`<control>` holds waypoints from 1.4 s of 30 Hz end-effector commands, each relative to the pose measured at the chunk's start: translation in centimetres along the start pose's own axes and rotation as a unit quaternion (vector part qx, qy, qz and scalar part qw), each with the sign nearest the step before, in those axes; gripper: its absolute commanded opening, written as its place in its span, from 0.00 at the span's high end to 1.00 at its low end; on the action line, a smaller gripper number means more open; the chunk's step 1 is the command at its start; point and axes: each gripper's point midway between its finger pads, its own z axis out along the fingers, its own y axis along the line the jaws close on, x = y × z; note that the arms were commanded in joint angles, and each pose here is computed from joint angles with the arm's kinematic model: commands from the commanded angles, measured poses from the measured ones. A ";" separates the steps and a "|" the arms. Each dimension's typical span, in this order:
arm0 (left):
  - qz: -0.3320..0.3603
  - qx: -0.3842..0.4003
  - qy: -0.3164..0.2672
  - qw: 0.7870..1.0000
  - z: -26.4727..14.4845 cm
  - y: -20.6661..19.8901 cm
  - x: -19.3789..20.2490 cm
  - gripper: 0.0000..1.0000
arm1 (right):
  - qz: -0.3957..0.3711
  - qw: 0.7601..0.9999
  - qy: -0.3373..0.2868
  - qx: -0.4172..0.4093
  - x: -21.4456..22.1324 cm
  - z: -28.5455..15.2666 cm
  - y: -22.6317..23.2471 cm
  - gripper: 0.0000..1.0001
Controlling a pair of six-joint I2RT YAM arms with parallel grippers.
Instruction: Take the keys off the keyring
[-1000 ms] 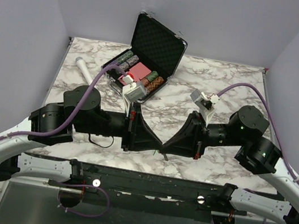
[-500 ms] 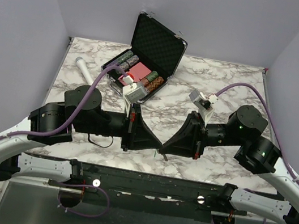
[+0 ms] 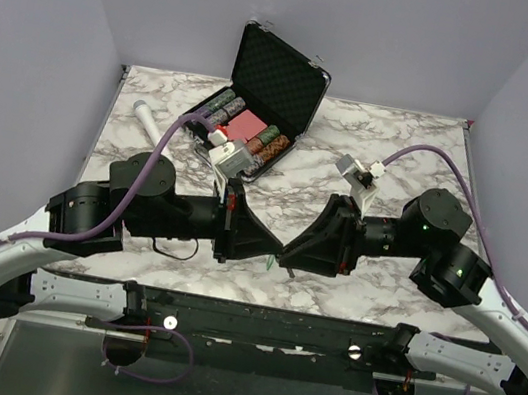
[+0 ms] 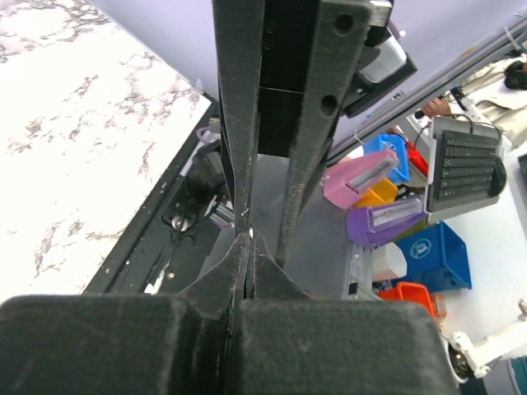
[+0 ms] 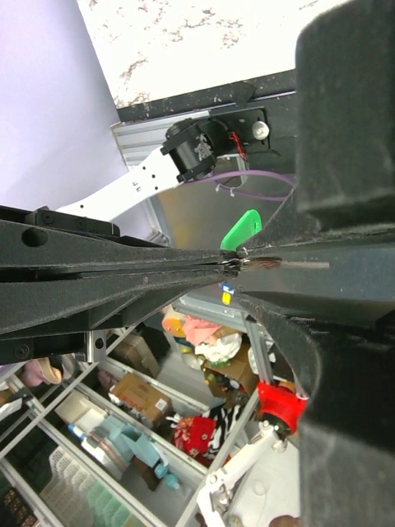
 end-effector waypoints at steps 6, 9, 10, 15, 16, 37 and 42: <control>-0.017 -0.038 0.006 0.999 -0.4 0.8 0.1 1.00 | -0.027 0.998 -0.059 -0.005 -2.7 -0.1 0.8 0.62; -0.019 -0.037 0.005 0.999 -0.5 0.7 0.1 1.00 | -0.029 0.997 -0.066 -0.001 -3.1 -0.1 0.8 0.63; -0.019 -0.035 0.005 0.999 -0.5 0.7 0.1 1.00 | -0.029 0.997 -0.069 0.000 -3.2 -0.1 0.8 0.63; -0.016 -0.020 0.003 1.000 -0.6 0.2 0.2 1.00 | -0.030 0.996 -0.085 0.012 -3.8 -0.1 0.3 0.65; -0.015 -0.017 0.002 1.000 -0.6 0.1 0.1 1.00 | -0.029 0.995 -0.090 0.015 -4.0 -0.1 0.3 0.66; 0.013 0.040 0.029 0.999 -1.5 -1.5 1.7 0.71 | -0.032 0.996 -0.086 -0.017 -2.8 0.1 0.5 0.99; 0.022 0.024 -0.014 0.999 -2.7 -1.5 -0.2 0.33 | -0.033 0.997 -0.067 -0.011 -2.0 -0.2 0.5 0.99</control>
